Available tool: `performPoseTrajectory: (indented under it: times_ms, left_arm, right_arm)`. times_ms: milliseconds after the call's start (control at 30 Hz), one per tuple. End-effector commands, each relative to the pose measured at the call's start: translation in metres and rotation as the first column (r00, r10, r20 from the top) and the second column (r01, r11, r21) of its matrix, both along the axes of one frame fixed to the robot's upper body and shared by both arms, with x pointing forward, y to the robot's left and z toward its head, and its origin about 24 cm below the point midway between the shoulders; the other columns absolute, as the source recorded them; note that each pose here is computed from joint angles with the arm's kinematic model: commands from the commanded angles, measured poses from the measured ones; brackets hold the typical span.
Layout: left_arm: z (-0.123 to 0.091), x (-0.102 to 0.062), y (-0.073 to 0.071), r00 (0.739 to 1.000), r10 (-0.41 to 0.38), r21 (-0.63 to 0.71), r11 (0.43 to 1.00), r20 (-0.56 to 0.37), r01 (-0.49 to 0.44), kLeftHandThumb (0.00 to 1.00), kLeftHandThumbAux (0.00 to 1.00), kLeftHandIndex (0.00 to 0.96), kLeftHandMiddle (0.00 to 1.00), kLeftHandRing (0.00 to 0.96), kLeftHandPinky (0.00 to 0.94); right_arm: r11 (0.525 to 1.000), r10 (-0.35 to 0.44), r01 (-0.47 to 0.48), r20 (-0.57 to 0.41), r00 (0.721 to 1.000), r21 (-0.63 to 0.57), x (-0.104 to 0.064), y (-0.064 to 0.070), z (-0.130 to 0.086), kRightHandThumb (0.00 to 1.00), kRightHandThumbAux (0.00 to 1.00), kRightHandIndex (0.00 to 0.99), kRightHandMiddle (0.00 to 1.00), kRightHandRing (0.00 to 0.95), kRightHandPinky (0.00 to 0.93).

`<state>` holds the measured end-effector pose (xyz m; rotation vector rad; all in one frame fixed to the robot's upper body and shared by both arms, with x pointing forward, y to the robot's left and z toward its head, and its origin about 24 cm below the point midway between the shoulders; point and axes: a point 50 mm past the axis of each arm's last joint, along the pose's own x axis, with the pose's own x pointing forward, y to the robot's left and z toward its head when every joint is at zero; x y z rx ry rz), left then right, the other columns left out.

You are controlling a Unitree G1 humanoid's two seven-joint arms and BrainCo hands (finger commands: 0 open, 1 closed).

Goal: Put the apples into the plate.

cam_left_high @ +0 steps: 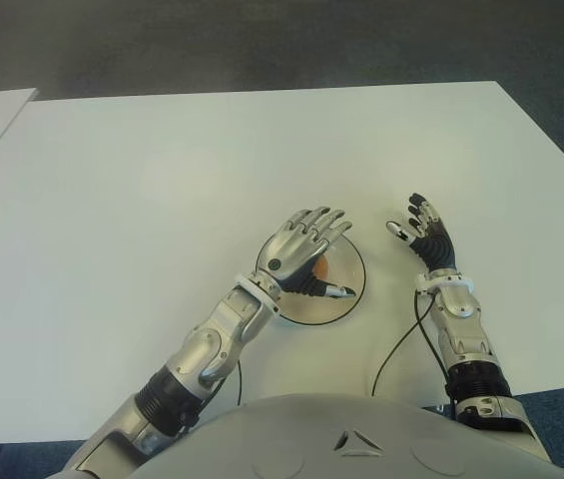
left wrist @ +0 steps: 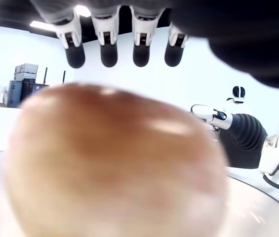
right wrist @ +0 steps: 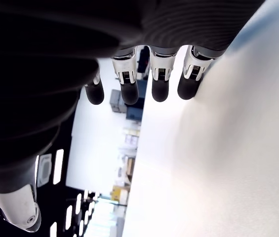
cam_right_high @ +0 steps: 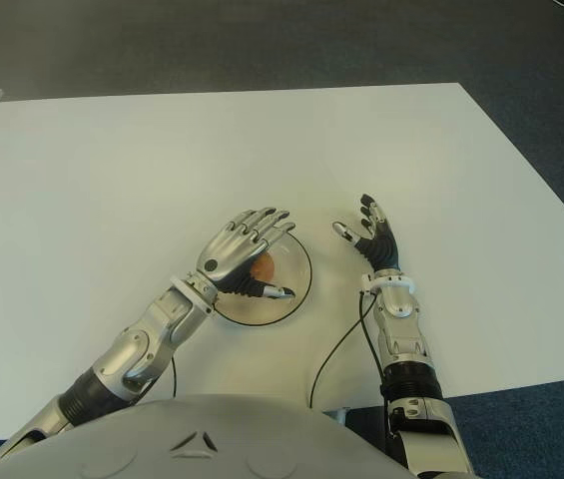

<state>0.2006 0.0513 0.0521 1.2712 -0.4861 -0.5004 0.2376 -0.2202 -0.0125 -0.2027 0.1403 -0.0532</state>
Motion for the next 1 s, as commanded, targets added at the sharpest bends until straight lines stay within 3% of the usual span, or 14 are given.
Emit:
performPoseTrajectory:
  times_ms: [33, 233, 400, 567, 733, 1000]
  left_arm:
    - [-0.002, 0.002, 0.003, 1.0, 0.017, 0.011, 1.0, -0.023, -0.016, 0.052, 0.264, 0.0, 0.0, 0.0, 0.0]
    - [0.002, 0.008, 0.014, 0.994, 0.103, -0.027, 0.994, -0.027, -0.103, 0.076, 0.26, 0.0, 0.0, 0.0, 0.0]
    - [0.003, 0.011, 0.023, 0.968, 0.231, -0.185, 0.951, -0.099, -0.246, 0.108, 0.278, 0.0, 0.0, 0.0, 0.0]
    - [-0.004, 0.008, 0.037, 0.935, 0.321, -0.329, 0.875, -0.154, -0.355, 0.131, 0.294, 0.0, 0.0, 0.0, 0.027]
    - [-0.014, -0.004, 0.052, 0.893, 0.407, -0.475, 0.758, -0.193, -0.448, 0.145, 0.304, 0.013, 0.0, 0.0, 0.056]
    - [-0.03, -0.02, 0.072, 0.849, 0.439, -0.622, 0.587, -0.294, -0.519, 0.141, 0.314, 0.044, 0.011, 0.011, 0.065]
  right_arm:
    - [0.999, 0.017, -0.009, -0.233, 0.972, 0.036, -0.029, 0.009, -0.041, 0.028, 0.672, 0.0, 0.0, 0.004, 0.0]
    - [0.999, 0.021, -0.013, -0.231, 0.973, 0.037, -0.03, 0.01, -0.041, 0.026, 0.678, 0.0, 0.0, 0.005, 0.0]
    - [0.999, 0.017, -0.006, -0.23, 0.973, 0.047, -0.031, 0.009, -0.041, 0.031, 0.676, 0.0, 0.002, 0.015, 0.0]
    - [0.998, 0.015, -0.002, -0.223, 0.975, 0.056, -0.033, 0.009, -0.041, 0.028, 0.669, 0.0, 0.003, 0.012, 0.0]
    - [0.998, 0.024, -0.014, -0.192, 0.981, 0.053, -0.035, 0.01, -0.036, 0.018, 0.673, 0.0, 0.0, 0.002, 0.0]
    - [0.997, 0.047, -0.039, -0.14, 0.989, 0.061, -0.035, 0.012, -0.027, 0.018, 0.65, 0.0, 0.0, 0.0, 0.0]
